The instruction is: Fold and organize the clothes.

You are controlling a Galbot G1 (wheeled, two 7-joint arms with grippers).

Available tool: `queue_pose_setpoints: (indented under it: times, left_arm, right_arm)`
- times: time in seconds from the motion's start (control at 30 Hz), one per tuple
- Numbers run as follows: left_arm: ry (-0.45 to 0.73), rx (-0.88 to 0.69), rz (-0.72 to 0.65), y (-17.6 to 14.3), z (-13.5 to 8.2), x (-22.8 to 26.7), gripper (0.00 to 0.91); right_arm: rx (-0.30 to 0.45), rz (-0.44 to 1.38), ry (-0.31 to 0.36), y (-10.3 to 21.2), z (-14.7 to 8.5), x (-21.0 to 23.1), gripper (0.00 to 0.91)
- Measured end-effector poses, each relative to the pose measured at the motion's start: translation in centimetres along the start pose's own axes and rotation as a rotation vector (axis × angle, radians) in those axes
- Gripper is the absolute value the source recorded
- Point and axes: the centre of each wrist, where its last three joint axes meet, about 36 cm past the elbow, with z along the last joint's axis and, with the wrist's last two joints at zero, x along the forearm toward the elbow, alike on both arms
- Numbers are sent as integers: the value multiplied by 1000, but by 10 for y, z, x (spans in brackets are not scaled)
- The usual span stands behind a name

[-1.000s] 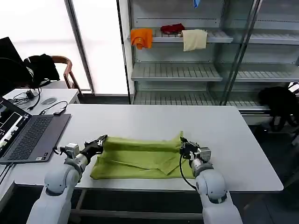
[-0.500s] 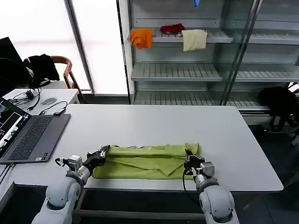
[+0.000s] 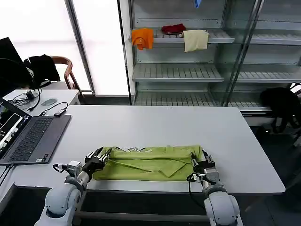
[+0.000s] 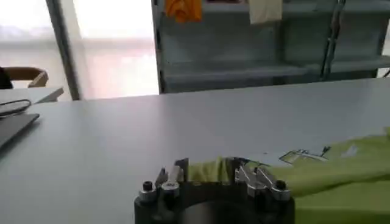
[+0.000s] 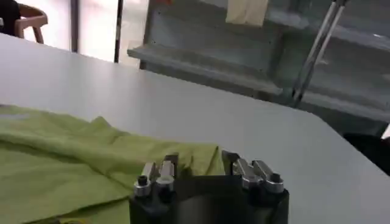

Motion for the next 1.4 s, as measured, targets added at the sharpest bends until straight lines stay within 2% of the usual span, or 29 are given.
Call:
queue_pose_setpoints:
  times: [0.17,0.33,0.5,0.9,1.0,1.07,1.1,1.13,1.2,1.4]
  left_arm:
    - [-24,39,-20,-7,2,10,907]
    - [-32,72,-52,-20,18,17,907]
    - [-42,98,-94,-32,33,23,907]
    - [-97,158,-185,-43,48,18,907]
    - [-102,170,-191,-47,52,16,685]
    - [-106,177,-190,-50,54,15,433]
    - [-108,180,-191,-51,56,14,373]
    - [-109,183,-190,-53,57,14,181]
    - [-111,185,-192,-55,59,13,20]
    - [-111,180,-190,-59,60,12,0]
  right_arm:
    - [-79,-24,-42,-17,-13,6,907]
    - [-133,-62,-70,-27,-23,5,907]
    - [-160,-84,-94,-31,-31,2,907]
    - [-194,-121,-110,-29,-37,4,907]
    - [-197,-124,-109,-29,-37,4,907]
    - [-201,-129,-108,-26,-37,4,907]
    - [-203,-131,-107,-25,-37,4,907]
    - [-204,-133,-106,-24,-37,4,907]
    - [-206,-137,-107,-22,-37,4,907]
    - [-212,-145,-115,-18,-40,2,907]
